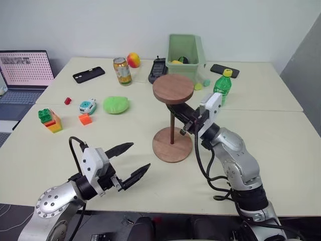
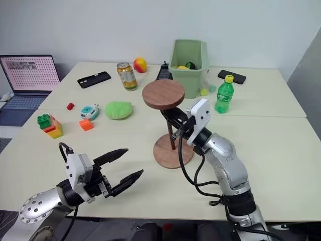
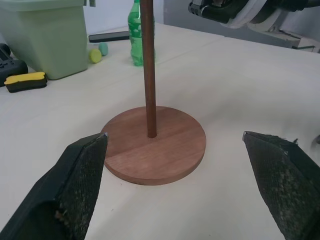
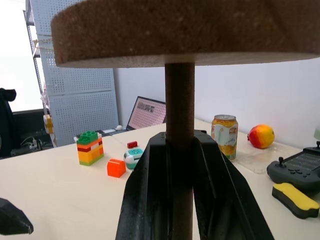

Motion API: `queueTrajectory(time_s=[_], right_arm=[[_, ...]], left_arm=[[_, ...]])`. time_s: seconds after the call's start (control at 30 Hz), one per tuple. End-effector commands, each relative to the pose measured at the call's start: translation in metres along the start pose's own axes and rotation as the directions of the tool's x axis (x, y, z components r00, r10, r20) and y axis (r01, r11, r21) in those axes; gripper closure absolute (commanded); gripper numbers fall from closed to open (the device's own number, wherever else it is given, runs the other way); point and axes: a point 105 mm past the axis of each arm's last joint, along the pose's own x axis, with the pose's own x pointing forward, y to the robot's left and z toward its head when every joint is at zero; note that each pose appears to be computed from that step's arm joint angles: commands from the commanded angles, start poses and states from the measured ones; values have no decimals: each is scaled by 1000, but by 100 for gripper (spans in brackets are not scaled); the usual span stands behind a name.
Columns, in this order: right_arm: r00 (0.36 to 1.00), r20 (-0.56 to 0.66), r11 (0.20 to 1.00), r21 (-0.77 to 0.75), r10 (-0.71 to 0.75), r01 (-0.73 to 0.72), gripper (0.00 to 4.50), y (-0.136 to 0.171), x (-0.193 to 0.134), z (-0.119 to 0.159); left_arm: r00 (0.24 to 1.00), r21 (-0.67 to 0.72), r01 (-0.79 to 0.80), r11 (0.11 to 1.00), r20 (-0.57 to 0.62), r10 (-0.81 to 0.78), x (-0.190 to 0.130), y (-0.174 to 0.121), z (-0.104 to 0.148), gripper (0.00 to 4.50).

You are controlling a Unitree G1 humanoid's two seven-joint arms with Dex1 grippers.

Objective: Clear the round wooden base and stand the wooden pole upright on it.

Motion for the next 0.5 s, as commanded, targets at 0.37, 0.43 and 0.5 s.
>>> queueTrajectory(time_s=[0.37,0.43,0.5], right_arm=[[947,-285,987,107,147,-121,202,2,-24,-28],[926,-330,982,109,184,-156,161,-1,-34,-25],[877,-416,971,109,238,-212,111,-4,-52,-26]], left_arm=[[1000,41,-8,999,16,8,1,24,10,0],[1000,42,13,999,-1,-13,2,28,11,0],[997,30,58,998,-59,-56,1,32,8,0]])
